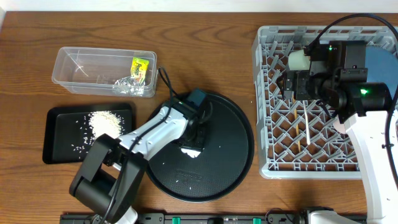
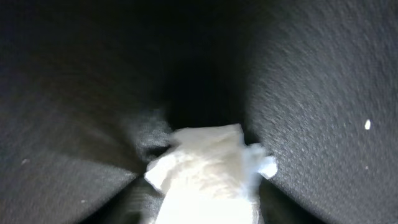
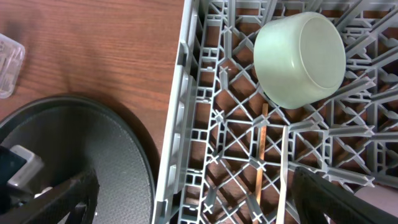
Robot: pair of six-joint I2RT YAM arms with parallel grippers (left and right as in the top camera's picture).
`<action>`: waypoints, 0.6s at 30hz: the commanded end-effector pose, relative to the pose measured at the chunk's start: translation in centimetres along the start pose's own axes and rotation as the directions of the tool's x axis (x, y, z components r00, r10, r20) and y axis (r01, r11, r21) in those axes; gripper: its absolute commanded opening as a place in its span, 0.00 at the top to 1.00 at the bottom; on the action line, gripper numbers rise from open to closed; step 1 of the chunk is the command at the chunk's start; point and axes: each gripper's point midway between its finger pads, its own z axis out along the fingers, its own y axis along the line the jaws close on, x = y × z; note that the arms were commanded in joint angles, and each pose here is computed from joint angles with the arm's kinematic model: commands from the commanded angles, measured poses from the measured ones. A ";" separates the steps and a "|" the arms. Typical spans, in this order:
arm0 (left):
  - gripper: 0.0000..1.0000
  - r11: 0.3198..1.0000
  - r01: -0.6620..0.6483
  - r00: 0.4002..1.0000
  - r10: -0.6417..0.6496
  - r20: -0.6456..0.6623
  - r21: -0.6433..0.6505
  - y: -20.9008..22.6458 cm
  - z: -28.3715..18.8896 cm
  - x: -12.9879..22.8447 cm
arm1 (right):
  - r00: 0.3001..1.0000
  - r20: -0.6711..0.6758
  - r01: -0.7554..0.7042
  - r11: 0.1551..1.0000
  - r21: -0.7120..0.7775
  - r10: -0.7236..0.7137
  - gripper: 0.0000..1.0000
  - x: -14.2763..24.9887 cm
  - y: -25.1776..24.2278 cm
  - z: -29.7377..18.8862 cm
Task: Sort waste into correct bins and load items into the dishwasher rack
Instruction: 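Grasp tissue with left gripper and drop it into clear bin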
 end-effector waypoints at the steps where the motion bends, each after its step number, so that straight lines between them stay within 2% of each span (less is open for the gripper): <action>1: 0.81 1.000 -0.015 1.000 0.015 0.002 0.000 -0.4 -0.1 -0.1 | 1.000 0.022 -0.015 1.000 -0.003 0.015 0.09 -0.4 0.1 -0.7; 2: 0.94 1.000 -0.016 1.000 0.016 0.004 -0.004 -0.3 -0.2 -0.1 | 1.000 0.022 -0.015 1.000 0.000 0.015 0.09 -0.4 0.1 -0.7; 7: 0.94 0.996 0.015 0.999 -0.012 0.036 -0.082 2.2 -3.5 -1.0 | 1.000 0.023 -0.015 1.000 -0.001 0.015 0.09 -0.4 0.1 -0.7; 11: 0.94 0.990 0.027 0.990 -0.007 0.143 -0.138 5.2 -9.4 -4.0 | 1.000 0.022 -0.015 1.000 0.000 0.015 0.10 -0.4 0.1 -0.7; 14: 0.94 0.987 0.082 0.954 -0.038 0.299 -0.138 7.7 -14.9 -7.3 | 1.000 0.020 -0.015 1.000 0.000 0.015 0.10 -0.3 0.1 -0.7; 18: 0.94 0.976 0.195 0.860 -0.121 0.497 -0.099 11.6 -20.6 -11.3 | 1.000 0.012 -0.016 1.000 0.000 0.016 0.11 -0.1 0.1 -0.7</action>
